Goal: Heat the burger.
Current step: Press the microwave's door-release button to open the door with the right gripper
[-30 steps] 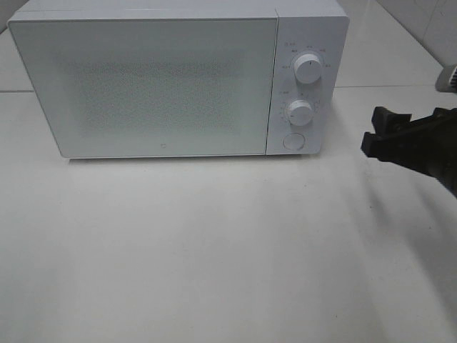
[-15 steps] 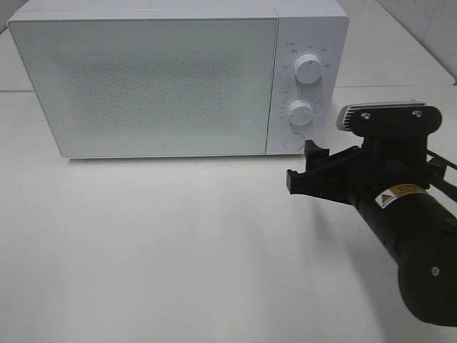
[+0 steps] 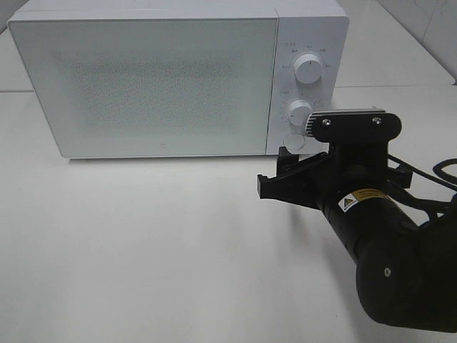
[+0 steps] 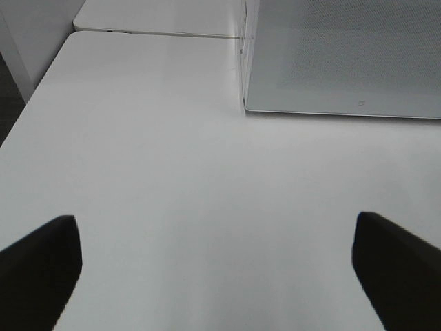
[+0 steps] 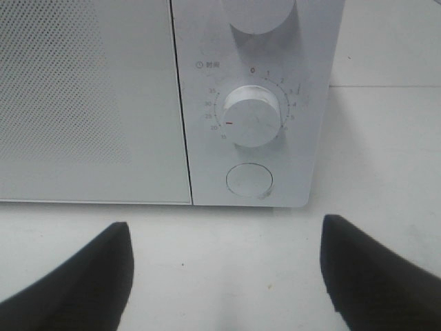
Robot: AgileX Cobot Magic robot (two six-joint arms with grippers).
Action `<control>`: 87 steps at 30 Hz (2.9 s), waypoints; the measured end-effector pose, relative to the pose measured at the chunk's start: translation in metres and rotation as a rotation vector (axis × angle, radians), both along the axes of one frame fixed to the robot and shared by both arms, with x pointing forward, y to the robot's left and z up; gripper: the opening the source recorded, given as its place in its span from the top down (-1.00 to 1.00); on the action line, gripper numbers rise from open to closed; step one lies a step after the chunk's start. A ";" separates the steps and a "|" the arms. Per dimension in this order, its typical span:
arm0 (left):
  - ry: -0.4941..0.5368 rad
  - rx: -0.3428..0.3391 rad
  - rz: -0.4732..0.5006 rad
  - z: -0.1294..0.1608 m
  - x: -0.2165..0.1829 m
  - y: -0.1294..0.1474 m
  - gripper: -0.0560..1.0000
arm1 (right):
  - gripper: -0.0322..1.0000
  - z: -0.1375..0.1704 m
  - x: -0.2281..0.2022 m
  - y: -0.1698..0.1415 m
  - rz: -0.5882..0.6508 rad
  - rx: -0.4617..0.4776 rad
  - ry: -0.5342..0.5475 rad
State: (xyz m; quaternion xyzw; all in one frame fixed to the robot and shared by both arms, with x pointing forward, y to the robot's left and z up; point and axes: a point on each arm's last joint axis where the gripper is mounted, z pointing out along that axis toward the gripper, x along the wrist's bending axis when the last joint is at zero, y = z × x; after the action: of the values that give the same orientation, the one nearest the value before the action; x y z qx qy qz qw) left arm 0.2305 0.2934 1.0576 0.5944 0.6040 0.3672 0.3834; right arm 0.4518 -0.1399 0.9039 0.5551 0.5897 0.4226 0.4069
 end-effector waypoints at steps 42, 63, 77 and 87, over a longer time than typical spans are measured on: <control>0.000 0.000 0.000 0.000 0.000 0.000 -0.98 | 0.88 -0.003 -0.001 0.003 -0.467 1.420 0.111; 0.000 0.000 0.000 0.000 0.000 0.000 -0.98 | 0.88 0.003 0.035 -0.012 -0.538 1.435 0.080; 0.000 0.000 0.000 0.000 0.000 0.000 -0.98 | 0.88 -0.027 0.056 -0.001 -0.583 1.417 0.106; 0.000 0.000 0.000 0.000 0.000 0.000 -0.98 | 0.88 -0.042 0.074 0.005 -0.609 1.425 0.110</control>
State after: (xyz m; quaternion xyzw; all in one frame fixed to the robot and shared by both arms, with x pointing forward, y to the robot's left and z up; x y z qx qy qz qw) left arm 0.2305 0.2934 1.0576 0.5944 0.6040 0.3672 0.3834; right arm 0.5259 -0.1353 0.8621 0.8405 0.0166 0.5412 0.0203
